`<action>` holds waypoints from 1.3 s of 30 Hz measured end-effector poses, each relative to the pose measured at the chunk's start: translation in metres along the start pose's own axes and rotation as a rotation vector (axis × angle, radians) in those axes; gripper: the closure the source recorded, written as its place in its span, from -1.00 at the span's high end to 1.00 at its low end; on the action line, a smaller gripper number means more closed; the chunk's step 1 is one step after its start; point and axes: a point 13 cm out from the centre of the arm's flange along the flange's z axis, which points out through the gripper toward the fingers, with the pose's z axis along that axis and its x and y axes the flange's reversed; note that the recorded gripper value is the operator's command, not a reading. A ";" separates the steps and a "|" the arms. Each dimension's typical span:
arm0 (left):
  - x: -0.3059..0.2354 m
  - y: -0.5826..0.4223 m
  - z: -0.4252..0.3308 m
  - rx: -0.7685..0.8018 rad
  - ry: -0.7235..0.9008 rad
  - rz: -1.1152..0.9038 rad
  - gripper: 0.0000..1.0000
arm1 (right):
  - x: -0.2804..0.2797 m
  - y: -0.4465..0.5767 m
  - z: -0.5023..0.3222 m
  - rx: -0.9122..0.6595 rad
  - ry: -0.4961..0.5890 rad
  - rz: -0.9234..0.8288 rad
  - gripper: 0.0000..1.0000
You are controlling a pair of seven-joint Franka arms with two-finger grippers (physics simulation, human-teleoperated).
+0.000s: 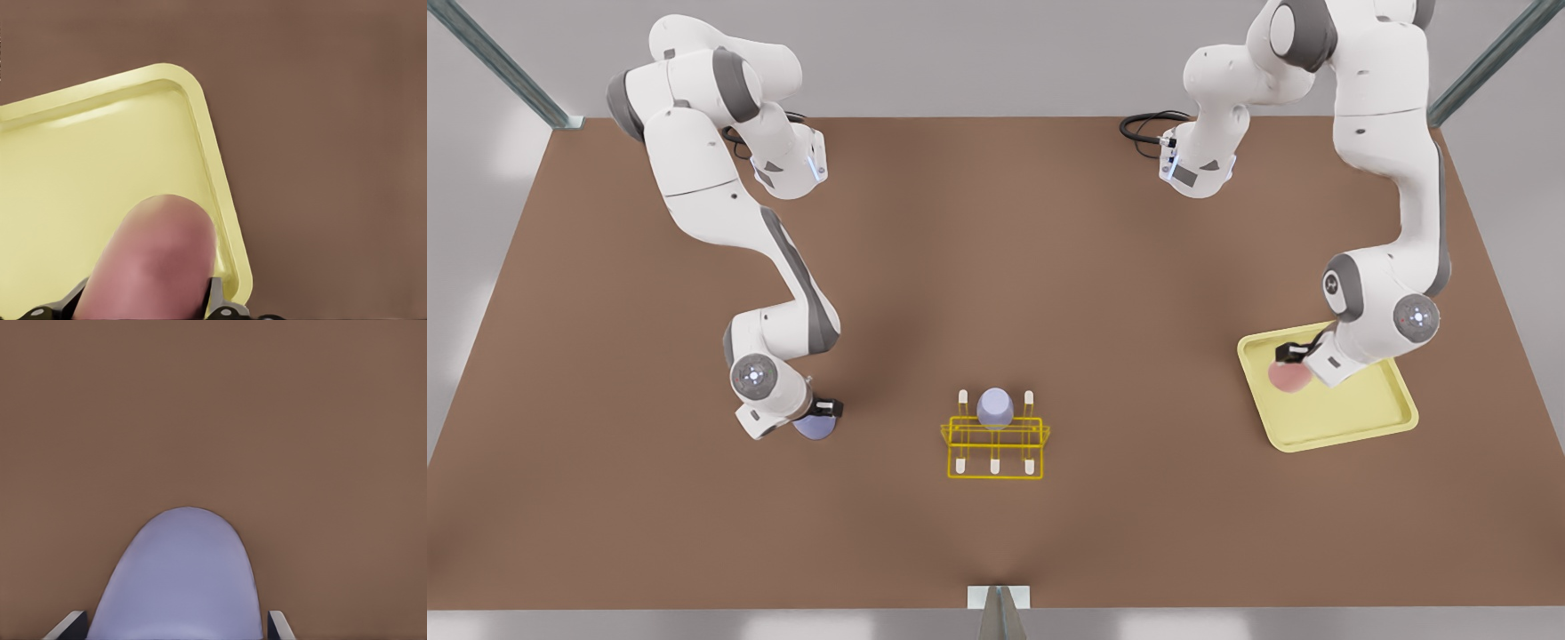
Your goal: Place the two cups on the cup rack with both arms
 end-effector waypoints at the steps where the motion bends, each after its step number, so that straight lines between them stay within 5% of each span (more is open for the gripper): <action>1: -0.017 -0.018 -0.018 0.009 -0.018 0.005 0.67 | 0.000 0.001 0.001 0.000 0.001 0.000 1.00; 7: -0.149 -0.234 -0.116 0.119 -0.117 0.110 0.67 | 0.001 0.001 0.005 0.001 0.007 0.007 1.00; 11: -0.147 -0.344 -0.140 0.257 -0.082 0.052 0.67 | 0.001 0.001 0.005 0.000 0.006 0.011 0.69; 14: -0.151 -0.397 -0.130 0.314 -0.062 -0.031 0.67 | 0.000 0.001 0.003 -0.001 0.003 0.012 0.69; 28: -0.228 -0.419 -0.080 0.497 -0.196 -0.482 0.67 | -0.019 0.011 -0.023 -0.029 -0.043 0.014 0.69; 39: -0.251 -0.449 -0.093 0.635 -0.259 -0.625 0.67 | -0.035 0.132 -0.137 -0.245 -0.181 -0.054 0.69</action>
